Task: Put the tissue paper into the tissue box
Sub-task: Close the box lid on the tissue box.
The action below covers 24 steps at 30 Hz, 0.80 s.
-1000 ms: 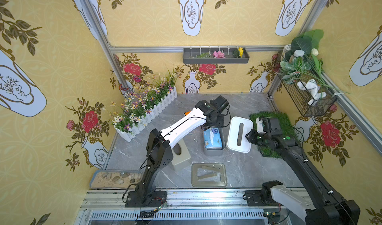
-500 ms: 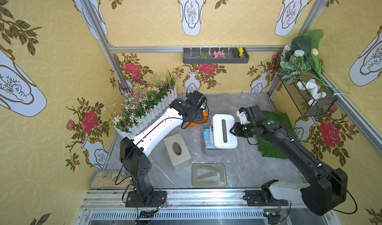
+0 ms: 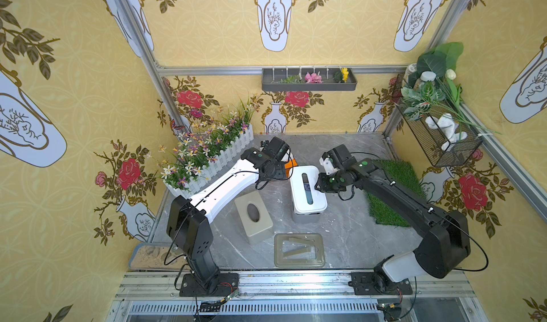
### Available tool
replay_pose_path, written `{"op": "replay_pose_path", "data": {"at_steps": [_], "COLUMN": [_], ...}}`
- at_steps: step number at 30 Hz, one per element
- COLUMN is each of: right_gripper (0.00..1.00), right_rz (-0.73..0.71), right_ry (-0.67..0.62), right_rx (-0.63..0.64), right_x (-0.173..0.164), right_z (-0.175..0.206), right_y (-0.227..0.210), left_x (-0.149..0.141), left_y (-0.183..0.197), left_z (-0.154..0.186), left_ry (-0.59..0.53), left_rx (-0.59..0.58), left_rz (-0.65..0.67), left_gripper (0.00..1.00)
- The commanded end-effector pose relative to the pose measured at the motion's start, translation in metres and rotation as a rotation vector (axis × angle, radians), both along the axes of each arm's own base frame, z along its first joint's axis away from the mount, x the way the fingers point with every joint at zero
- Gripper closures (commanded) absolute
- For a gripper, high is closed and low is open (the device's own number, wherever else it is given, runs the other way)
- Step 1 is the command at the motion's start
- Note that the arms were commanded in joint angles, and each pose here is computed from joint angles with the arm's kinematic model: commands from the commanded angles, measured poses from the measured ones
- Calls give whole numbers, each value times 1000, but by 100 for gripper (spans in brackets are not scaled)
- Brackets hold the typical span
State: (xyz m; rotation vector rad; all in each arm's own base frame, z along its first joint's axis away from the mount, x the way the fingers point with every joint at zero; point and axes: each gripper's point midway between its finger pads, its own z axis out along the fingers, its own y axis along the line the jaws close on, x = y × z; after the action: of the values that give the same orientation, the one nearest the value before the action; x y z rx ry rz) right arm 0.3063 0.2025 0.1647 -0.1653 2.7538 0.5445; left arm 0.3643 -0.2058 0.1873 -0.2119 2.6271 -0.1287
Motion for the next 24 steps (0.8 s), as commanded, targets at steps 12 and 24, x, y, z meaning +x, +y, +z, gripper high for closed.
{"op": "replay_pose_path", "data": {"at_steps": [12, 24], "right_gripper": [90, 90], "right_rz": [-92, -146], "right_ry": [38, 65], "right_rx": [-81, -90], "right_x": [4, 1], "right_z": [-10, -15], "right_y": [2, -2], "left_x": [9, 12], "left_y": [7, 8], "left_z": [-16, -23], "left_ry": [33, 58], "left_rx": [-26, -44], "left_rz": [0, -10], "left_gripper": [22, 22]}}
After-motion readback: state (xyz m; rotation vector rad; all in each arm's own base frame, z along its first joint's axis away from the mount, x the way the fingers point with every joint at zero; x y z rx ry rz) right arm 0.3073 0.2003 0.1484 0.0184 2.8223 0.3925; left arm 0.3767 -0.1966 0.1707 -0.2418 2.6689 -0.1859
